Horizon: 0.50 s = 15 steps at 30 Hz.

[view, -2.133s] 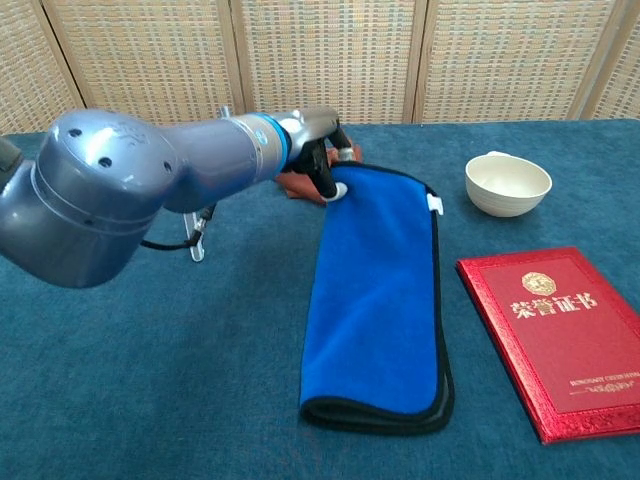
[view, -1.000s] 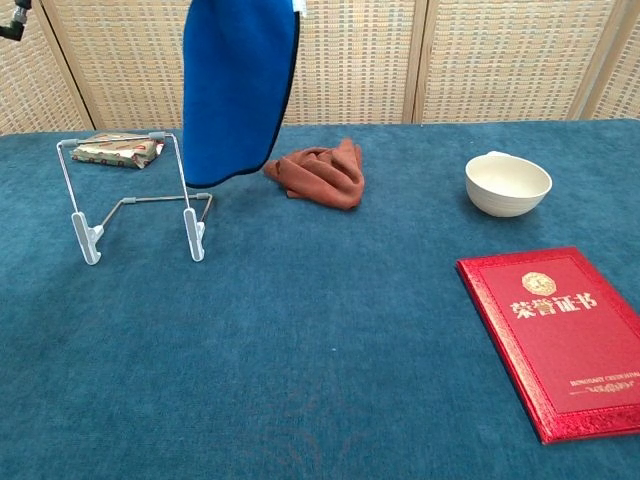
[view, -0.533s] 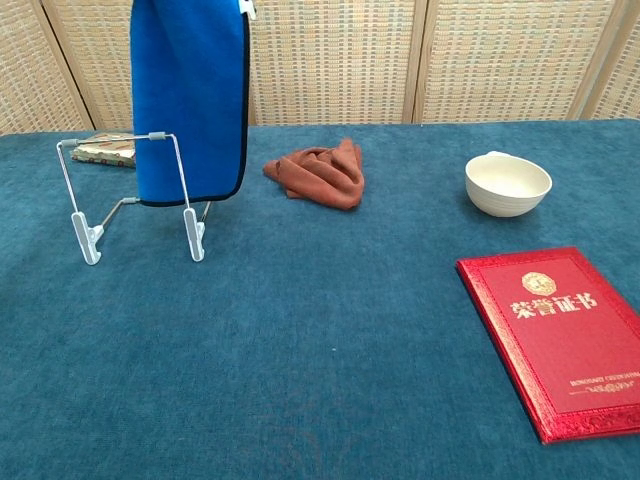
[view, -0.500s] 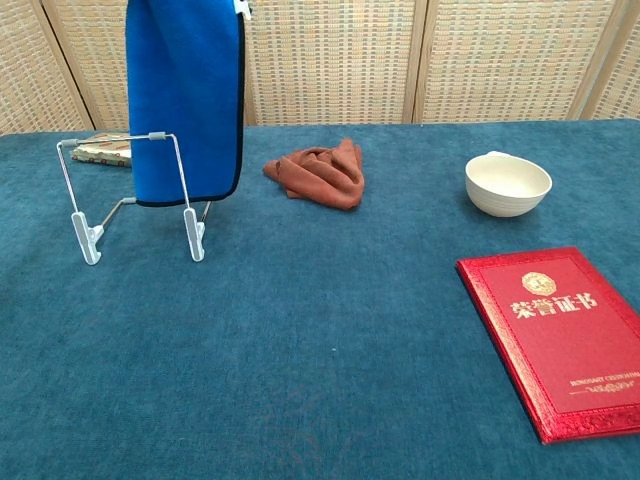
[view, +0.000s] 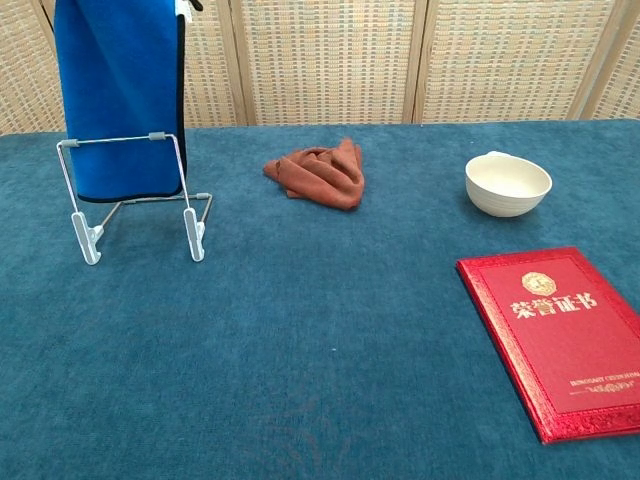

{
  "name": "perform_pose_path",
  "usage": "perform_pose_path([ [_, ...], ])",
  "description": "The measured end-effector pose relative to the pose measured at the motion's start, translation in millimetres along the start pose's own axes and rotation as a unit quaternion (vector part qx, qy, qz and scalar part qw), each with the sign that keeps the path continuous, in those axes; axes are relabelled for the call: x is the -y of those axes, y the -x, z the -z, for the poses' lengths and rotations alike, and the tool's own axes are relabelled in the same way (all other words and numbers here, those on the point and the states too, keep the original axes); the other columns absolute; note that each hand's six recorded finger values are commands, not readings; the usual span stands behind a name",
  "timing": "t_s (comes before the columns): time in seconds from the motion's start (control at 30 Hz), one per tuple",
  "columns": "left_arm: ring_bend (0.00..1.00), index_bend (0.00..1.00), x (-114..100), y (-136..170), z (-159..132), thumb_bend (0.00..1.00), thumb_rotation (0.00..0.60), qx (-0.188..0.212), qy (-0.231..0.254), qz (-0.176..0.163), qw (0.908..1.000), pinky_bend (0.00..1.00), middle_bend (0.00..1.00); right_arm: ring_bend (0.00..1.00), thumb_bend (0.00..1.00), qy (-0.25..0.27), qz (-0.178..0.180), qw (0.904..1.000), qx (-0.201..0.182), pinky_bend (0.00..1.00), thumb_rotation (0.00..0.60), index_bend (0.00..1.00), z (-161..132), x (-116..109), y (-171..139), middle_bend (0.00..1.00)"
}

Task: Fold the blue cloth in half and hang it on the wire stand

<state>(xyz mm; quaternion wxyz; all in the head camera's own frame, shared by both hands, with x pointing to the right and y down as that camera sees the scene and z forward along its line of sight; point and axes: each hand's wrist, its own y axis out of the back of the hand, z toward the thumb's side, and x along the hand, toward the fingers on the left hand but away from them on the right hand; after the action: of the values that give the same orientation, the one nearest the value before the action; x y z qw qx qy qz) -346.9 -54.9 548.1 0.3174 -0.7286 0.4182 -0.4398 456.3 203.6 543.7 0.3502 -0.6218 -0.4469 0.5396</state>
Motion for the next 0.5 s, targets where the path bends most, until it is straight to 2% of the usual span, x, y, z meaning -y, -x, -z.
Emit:
perform_pose_path([
  [0.3, 1.00, 0.86, -7, 38, 24, 0.58, 0.600, 0.018, -0.009, 0.000, 0.9998, 1.00, 1.00, 0.00, 0.00, -0.003, 0.000, 1.0000, -0.008, 0.00, 0.600, 0.01, -5, 1, -4, 0.00],
  [0.5, 1.00, 0.87, 1, 56, 38, 0.58, 0.600, 0.030, -0.034, 0.008, 0.9989, 1.00, 1.00, 0.00, 0.00, -0.005, 0.000, 0.9999, -0.014, 0.00, 0.600, 0.01, -10, 1, -6, 0.00],
])
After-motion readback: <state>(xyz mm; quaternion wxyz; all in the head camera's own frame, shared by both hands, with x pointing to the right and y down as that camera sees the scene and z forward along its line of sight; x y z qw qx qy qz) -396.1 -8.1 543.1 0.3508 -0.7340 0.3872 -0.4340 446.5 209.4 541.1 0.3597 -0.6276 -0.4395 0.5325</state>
